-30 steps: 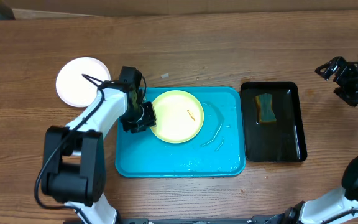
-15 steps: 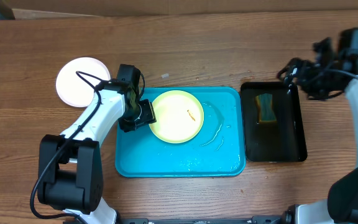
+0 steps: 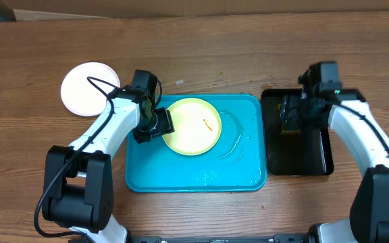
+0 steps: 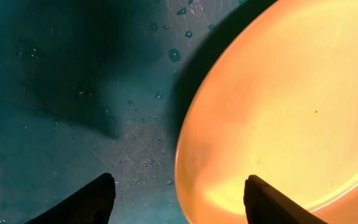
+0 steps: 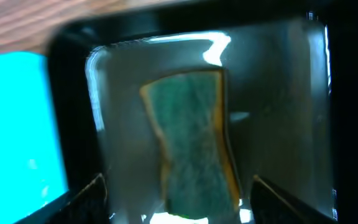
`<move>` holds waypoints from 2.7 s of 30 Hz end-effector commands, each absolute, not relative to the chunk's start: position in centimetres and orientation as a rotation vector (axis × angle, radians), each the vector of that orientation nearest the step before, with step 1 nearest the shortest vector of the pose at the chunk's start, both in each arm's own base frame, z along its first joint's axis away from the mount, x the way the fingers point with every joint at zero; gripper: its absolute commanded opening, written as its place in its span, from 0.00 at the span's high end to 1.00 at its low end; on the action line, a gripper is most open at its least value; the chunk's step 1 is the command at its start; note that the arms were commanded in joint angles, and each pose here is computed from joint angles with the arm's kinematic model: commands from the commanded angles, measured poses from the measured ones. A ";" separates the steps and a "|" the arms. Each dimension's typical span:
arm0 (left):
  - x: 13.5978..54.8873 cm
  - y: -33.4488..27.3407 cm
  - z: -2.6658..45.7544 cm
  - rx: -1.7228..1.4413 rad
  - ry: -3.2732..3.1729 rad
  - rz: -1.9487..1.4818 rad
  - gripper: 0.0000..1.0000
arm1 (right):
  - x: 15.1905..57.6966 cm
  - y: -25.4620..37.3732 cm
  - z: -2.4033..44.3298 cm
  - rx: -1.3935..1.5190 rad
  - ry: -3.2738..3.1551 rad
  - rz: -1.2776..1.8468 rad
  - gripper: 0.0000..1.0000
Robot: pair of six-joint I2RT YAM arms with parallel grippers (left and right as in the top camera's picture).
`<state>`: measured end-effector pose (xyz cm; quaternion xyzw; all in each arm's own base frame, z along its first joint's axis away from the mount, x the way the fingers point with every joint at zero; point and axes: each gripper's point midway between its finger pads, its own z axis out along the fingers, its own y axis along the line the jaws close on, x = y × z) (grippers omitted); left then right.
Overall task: Clean dirty plates on tray and stack at the side
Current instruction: 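Move the right gripper down onto the sponge in the black tray, then close the right gripper on the sponge and lift it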
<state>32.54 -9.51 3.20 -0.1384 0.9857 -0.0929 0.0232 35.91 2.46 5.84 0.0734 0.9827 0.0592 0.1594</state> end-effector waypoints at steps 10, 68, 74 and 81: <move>32.6 -9.8 3.5 -0.412 3.033 -0.278 0.34 | 33.8 1.7 0.8 0.222 2.786 0.111 0.30; 32.8 -10.0 3.2 -0.391 3.015 -0.263 0.60 | 35.3 1.7 1.4 0.236 2.920 0.092 0.56; 32.7 -9.7 2.4 -0.392 3.007 -0.247 0.62 | 35.3 1.7 0.9 0.235 2.911 0.093 0.63; 32.6 -9.8 2.3 -0.392 3.008 -0.254 0.68 | 35.3 1.7 0.9 0.235 2.909 0.093 0.68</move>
